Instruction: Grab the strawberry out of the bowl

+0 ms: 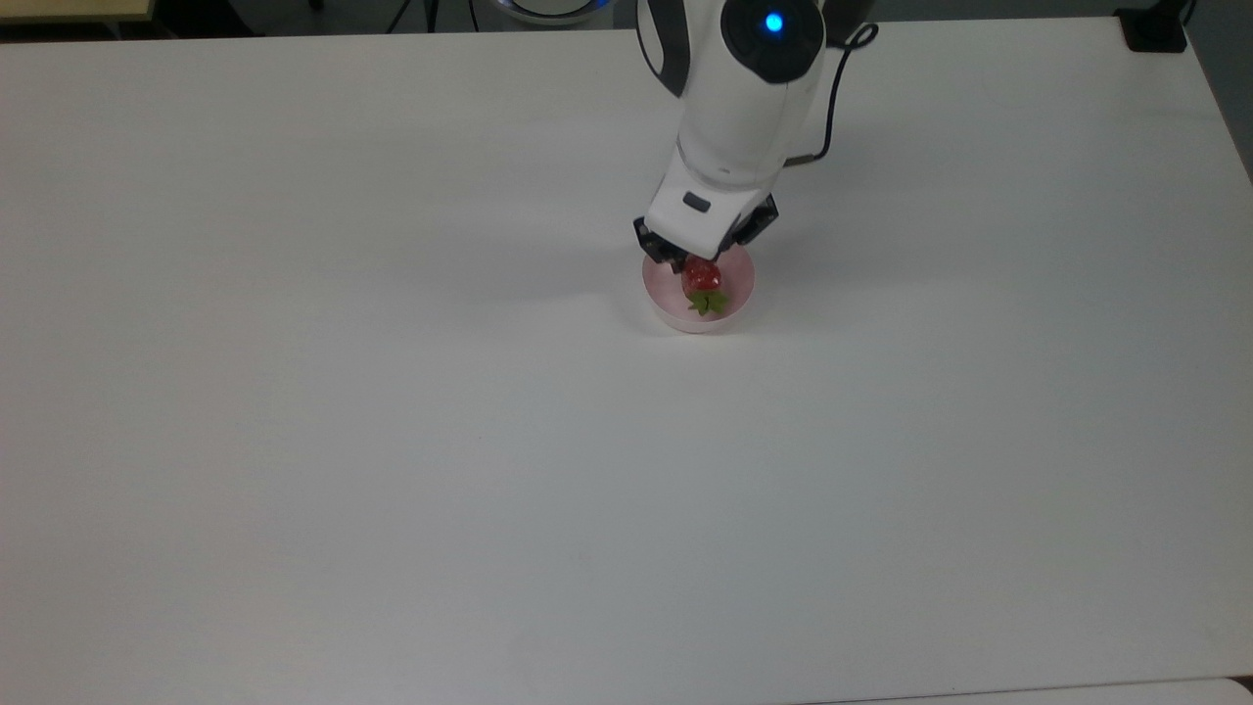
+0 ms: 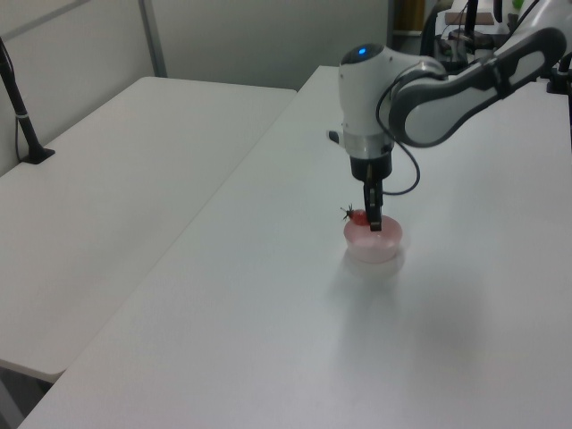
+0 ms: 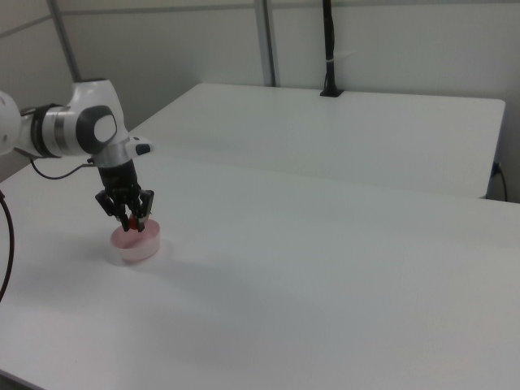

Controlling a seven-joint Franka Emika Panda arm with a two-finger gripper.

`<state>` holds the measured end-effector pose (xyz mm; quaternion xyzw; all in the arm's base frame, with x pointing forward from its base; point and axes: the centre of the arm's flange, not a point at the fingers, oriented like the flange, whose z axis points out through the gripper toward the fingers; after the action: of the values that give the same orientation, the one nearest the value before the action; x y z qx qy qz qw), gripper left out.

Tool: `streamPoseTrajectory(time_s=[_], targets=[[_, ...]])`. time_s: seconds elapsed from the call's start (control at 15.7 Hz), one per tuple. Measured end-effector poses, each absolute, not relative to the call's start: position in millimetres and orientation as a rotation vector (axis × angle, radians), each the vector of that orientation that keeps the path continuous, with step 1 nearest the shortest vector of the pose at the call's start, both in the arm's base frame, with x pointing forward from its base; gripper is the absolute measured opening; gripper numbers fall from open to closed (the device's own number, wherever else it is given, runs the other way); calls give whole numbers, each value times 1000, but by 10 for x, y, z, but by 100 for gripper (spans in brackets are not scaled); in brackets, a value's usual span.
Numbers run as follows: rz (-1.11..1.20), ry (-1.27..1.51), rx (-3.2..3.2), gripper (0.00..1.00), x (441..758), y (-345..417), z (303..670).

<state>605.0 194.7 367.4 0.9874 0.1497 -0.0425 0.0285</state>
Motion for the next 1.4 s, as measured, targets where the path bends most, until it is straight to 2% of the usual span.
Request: streamPoseTrajectory(time_s=[0.38, 0.51, 0.64, 0.77, 0.89, 1.02, 1.08, 1.21, 1.4], targets=[[-175, 458, 3102, 35, 6084, 1420, 4328], [-184, 456, 3105, 35, 6109, 1201, 4429], [-191, 425, 3106, 31, 6147, 985, 4400], [-198, 402, 3101, 19, 6210, 693, 4302], [-197, 384, 3090, 18, 6289, 345, 4070], [-157, 343, 3071, 18, 6394, 8, 3610], [-121, 316, 3059, 22, 6455, -131, 3384], [-100, 298, 3049, 23, 6497, -262, 3254], [-71, 293, 3049, 48, 6521, -304, 3346]])
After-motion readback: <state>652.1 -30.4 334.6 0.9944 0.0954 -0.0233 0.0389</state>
